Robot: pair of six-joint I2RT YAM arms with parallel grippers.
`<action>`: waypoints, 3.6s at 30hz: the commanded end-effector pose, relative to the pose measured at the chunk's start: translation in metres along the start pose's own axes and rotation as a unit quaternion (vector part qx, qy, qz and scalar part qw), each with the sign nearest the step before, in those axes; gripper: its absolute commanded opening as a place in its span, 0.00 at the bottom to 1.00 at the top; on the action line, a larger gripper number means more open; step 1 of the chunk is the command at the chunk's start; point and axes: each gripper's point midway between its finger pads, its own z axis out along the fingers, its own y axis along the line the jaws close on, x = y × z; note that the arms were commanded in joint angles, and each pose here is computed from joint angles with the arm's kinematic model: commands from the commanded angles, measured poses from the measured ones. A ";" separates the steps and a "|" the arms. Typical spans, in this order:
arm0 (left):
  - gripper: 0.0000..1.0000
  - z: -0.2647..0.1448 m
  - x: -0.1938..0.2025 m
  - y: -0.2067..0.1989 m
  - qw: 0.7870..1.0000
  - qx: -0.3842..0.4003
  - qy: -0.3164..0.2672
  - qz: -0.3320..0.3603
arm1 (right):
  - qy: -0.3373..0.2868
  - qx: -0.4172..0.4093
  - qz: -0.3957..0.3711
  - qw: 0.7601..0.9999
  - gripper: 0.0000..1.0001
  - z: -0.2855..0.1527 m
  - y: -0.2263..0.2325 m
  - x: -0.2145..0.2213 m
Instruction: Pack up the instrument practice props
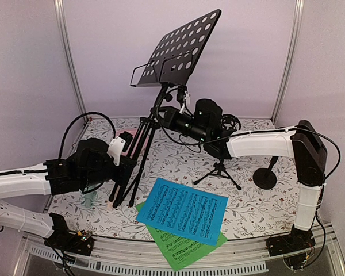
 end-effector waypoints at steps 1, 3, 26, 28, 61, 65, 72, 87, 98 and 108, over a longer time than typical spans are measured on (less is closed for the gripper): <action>0.00 -0.026 -0.076 0.003 0.989 0.007 -0.129 -0.071 | -0.037 -0.056 0.010 0.998 0.00 -0.002 0.033 -0.013; 0.00 -0.026 -0.074 0.002 0.989 0.011 -0.127 -0.071 | -0.035 -0.048 0.018 0.998 0.00 -0.001 0.026 -0.008; 0.00 -0.013 -0.067 -0.014 0.991 0.044 -0.109 -0.064 | 0.021 0.032 0.104 0.994 0.00 0.006 -0.048 0.065; 0.00 -0.011 -0.066 -0.016 0.991 0.046 -0.107 -0.063 | 0.023 0.038 0.113 0.993 0.00 0.004 -0.056 0.072; 0.01 0.023 -0.040 -0.013 0.998 0.008 -0.059 -0.030 | 0.039 0.114 0.217 0.969 0.47 -0.044 -0.113 0.119; 0.01 0.025 -0.039 -0.013 0.998 0.008 -0.056 -0.029 | 0.040 0.135 0.210 0.968 0.54 -0.045 -0.113 0.116; 0.01 0.026 -0.038 -0.013 0.998 0.005 -0.055 -0.028 | 0.056 0.157 0.199 0.966 0.70 -0.039 -0.110 0.119; 0.03 0.021 -0.039 0.001 0.997 -0.029 -0.062 -0.037 | 0.073 0.185 0.098 0.975 0.99 -0.023 -0.060 0.103; 0.99 0.005 -0.048 0.020 0.992 -0.067 -0.090 -0.054 | 0.131 0.137 -0.141 0.972 0.99 -0.035 0.014 0.064; 0.99 -0.015 -0.058 0.036 0.985 -0.094 -0.123 -0.075 | 0.060 0.182 -0.309 0.932 0.99 -0.147 0.031 -0.016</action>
